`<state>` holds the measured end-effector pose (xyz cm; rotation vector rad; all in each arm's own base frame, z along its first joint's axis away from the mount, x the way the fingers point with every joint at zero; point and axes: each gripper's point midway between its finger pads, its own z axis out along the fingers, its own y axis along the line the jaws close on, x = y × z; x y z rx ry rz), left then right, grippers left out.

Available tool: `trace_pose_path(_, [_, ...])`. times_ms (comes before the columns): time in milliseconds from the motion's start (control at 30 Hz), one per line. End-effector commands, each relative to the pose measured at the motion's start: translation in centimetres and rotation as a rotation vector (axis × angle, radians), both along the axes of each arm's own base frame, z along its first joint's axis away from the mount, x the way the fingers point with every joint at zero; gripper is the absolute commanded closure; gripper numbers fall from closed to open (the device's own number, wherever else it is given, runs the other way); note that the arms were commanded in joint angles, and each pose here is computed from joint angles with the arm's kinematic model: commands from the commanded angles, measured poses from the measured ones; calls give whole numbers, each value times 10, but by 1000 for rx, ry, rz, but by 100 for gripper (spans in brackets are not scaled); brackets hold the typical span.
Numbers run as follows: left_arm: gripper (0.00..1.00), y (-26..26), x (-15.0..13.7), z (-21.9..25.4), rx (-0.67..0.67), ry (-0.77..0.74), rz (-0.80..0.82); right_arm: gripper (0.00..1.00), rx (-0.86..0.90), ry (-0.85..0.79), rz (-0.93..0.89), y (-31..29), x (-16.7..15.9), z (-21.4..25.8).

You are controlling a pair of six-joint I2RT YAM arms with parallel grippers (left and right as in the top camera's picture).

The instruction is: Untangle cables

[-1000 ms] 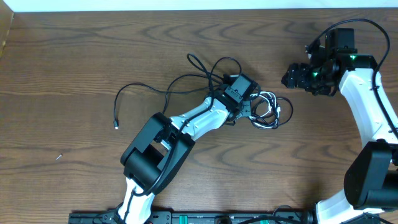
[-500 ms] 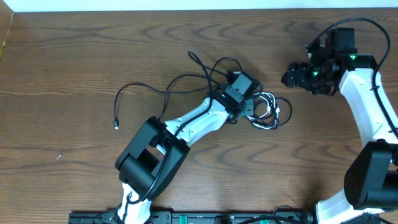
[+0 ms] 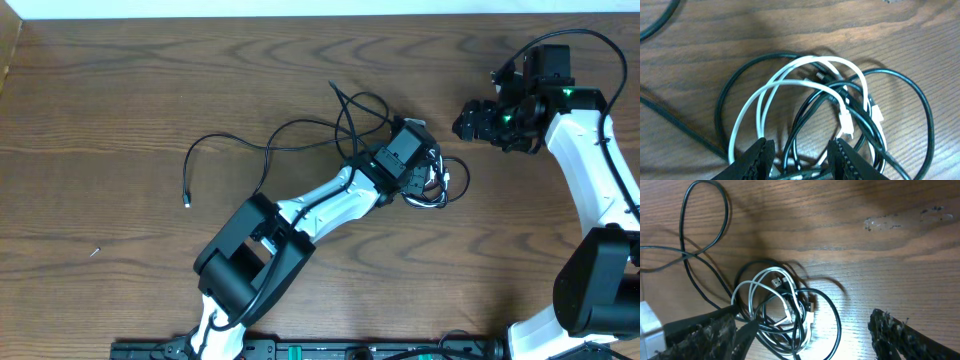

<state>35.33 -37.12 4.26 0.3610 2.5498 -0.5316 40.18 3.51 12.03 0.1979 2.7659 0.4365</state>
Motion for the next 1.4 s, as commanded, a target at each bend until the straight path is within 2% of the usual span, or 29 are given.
trace_pose_path(0, [57, 4, 2, -22, 52, -4, -23, 18, -2, 18, -10, -2, -2, -5])
trace_pose_path(233, [56, 2, 3, -30, 63, -13, -44, 18, -2, 18, -10, -2, -2, -5])
trace_pose_path(600, [51, -9, -5, -33, 127, -91, -202, 18, -2, 17, -10, -2, -2, -5])
trace_pose_path(800, [48, -10, -3, -53, 135, -83, -202, 18, -2, 18, -10, -2, -2, -5])
trace_pose_path(1100, [48, -10, -3, -54, 138, -85, -207, 18, -1, 19, -10, -2, -3, -6])
trace_pose_path(1133, [54, -10, -3, -54, 139, -85, -208, 18, -1, 19, -10, -2, -3, -6])
trace_pose_path(1233, [88, -10, -3, -53, 150, -97, -231, 18, -1, 20, -10, -1, -3, -6])
trace_pose_path(1267, [92, -10, -3, -52, 156, -103, -241, 18, -1, 21, -10, -1, -3, -6])
trace_pose_path(1367, [93, -9, -1, -35, 144, -121, -242, 18, 6, 20, -7, 0, -3, -5])
